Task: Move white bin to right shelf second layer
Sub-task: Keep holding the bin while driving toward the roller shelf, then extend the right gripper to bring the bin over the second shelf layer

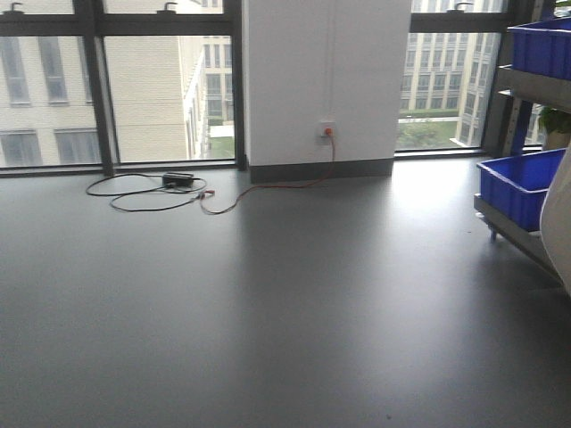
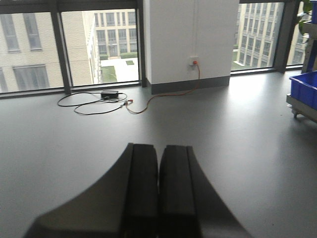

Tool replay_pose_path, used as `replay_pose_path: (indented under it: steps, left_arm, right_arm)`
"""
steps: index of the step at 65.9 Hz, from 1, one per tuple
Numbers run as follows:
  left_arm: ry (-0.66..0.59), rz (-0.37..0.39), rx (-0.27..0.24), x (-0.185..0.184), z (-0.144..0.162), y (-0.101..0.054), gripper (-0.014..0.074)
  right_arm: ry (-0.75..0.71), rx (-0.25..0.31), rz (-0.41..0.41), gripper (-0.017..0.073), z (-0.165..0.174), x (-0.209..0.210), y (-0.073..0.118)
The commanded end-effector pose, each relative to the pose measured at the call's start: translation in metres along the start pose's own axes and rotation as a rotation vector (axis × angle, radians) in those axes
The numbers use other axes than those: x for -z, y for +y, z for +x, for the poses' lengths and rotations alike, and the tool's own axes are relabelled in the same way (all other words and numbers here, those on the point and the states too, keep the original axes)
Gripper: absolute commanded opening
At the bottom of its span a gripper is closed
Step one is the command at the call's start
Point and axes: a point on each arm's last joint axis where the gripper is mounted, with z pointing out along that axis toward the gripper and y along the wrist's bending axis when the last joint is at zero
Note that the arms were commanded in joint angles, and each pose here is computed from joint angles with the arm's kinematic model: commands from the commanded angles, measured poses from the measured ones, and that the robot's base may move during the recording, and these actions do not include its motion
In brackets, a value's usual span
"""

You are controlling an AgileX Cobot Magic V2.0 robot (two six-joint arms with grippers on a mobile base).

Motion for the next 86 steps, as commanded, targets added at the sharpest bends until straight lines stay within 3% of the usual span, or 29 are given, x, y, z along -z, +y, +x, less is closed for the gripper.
replay_pose_path:
  steps: [1,86]
  left_arm:
    - [-0.065,0.003,0.003,-0.0006,0.0037,-0.0003,0.0085]
    - [-0.065,0.003,0.003,-0.0006,0.0037,-0.0003,0.0085]
  right_arm:
    - [-0.106,0.004,-0.004,0.0048,-0.0145,0.0056,0.0008]
    - [-0.104,0.004,-0.004,0.0048,-0.0144,0.0056,0.0007]
